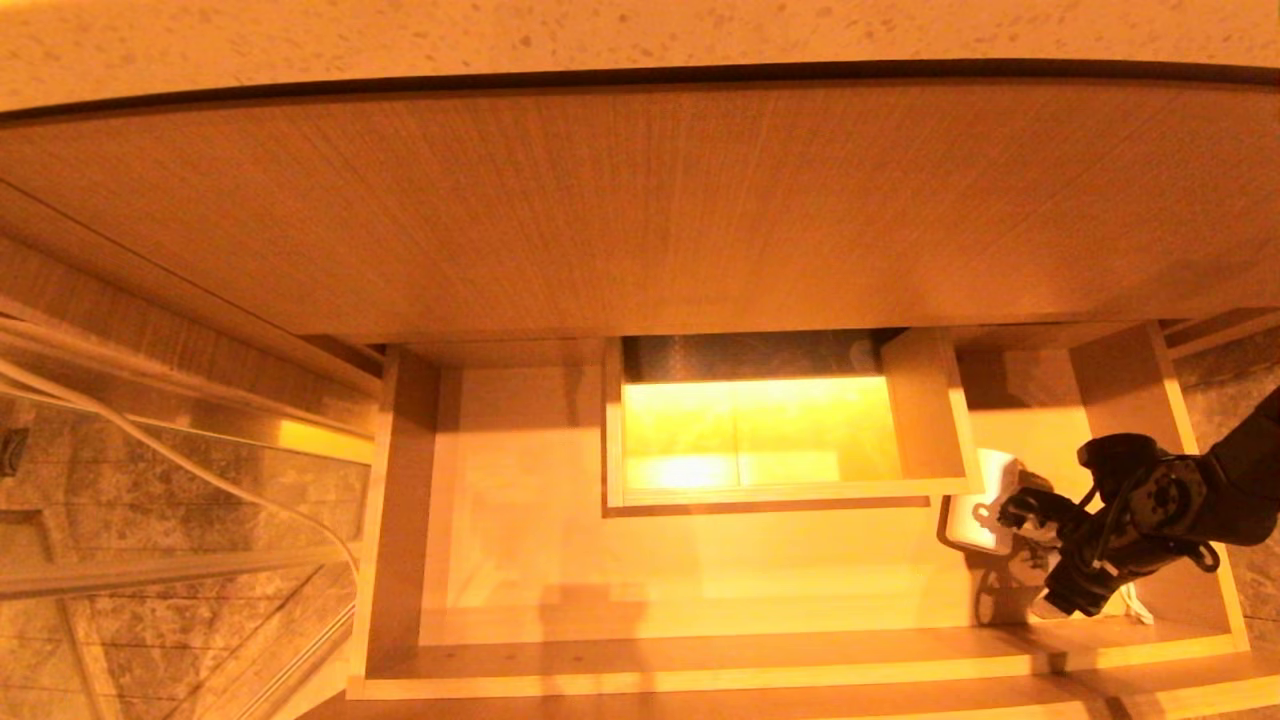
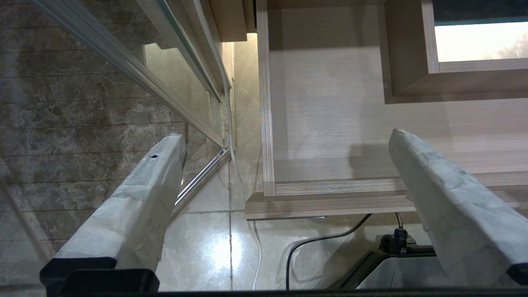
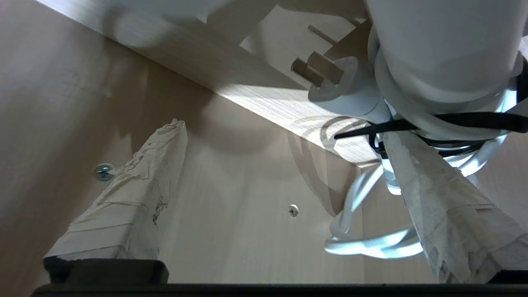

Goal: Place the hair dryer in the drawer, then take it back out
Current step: Take the hairdryer out

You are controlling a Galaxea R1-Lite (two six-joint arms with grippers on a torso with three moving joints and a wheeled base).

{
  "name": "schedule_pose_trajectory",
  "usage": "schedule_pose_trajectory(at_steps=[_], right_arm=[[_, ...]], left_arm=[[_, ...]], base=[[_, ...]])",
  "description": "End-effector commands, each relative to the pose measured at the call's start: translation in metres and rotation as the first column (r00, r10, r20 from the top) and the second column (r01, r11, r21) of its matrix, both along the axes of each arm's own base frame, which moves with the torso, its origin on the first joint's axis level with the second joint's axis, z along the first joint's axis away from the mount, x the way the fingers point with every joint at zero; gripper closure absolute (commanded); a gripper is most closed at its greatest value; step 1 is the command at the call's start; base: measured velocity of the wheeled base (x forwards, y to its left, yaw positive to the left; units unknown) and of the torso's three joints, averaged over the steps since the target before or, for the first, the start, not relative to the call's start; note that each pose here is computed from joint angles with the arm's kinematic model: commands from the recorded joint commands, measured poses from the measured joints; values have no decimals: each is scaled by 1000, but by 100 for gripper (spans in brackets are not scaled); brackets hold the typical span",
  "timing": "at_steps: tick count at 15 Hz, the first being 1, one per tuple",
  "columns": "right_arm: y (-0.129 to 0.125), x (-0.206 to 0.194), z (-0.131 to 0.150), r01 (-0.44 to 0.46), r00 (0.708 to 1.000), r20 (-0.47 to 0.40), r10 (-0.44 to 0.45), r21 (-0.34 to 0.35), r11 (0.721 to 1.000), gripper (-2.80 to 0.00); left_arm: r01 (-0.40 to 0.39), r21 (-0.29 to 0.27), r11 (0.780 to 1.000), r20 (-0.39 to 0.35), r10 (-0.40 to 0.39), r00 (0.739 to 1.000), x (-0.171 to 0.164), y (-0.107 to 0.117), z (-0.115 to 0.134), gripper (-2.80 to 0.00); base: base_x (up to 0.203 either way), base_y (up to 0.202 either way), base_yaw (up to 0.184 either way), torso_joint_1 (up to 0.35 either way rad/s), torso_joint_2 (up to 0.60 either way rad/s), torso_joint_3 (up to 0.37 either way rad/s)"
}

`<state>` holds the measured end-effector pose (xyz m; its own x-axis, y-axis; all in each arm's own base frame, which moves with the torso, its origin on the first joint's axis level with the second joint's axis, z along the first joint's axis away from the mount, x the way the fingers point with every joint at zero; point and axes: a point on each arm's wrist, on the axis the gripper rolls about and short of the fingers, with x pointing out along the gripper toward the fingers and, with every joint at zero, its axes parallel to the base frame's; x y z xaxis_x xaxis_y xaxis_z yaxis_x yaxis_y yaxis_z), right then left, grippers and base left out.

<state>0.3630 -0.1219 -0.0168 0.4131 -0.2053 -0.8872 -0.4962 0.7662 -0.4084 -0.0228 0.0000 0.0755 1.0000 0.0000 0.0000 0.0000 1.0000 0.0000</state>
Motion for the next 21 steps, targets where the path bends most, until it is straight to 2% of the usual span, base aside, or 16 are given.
schedule_pose_trajectory(at_steps=[1, 6, 11, 16, 21], right_arm=[[-2, 3, -2, -3, 1000, 3, 3, -6, 1000, 0], [-3, 8, 0, -9, 1000, 23, 10, -16, 1000, 0], [-4, 11, 17, -18, 998, 67, 20, -34, 999, 0], [-9, 10, 61, -40, 986, 154, 55, -99, 994, 0], [-6, -2, 96, -38, 980, 192, 60, -116, 992, 0]], left_arm=[[0, 0, 1000, 0, 0, 1000, 0, 0, 0, -280], [0, 0, 1000, 0, 0, 1000, 0, 0, 0, -280], [0, 0, 1000, 0, 0, 1000, 0, 0, 0, -280], [0, 0, 1000, 0, 0, 1000, 0, 0, 0, -280], [0, 0, 1000, 0, 0, 1000, 0, 0, 0, -280]], base=[[0, 0, 0, 0, 0, 0], [0, 0, 0, 0, 0, 0], [0, 0, 0, 0, 0, 0], [0, 0, 0, 0, 0, 0], [0, 0, 0, 0, 0, 0]])
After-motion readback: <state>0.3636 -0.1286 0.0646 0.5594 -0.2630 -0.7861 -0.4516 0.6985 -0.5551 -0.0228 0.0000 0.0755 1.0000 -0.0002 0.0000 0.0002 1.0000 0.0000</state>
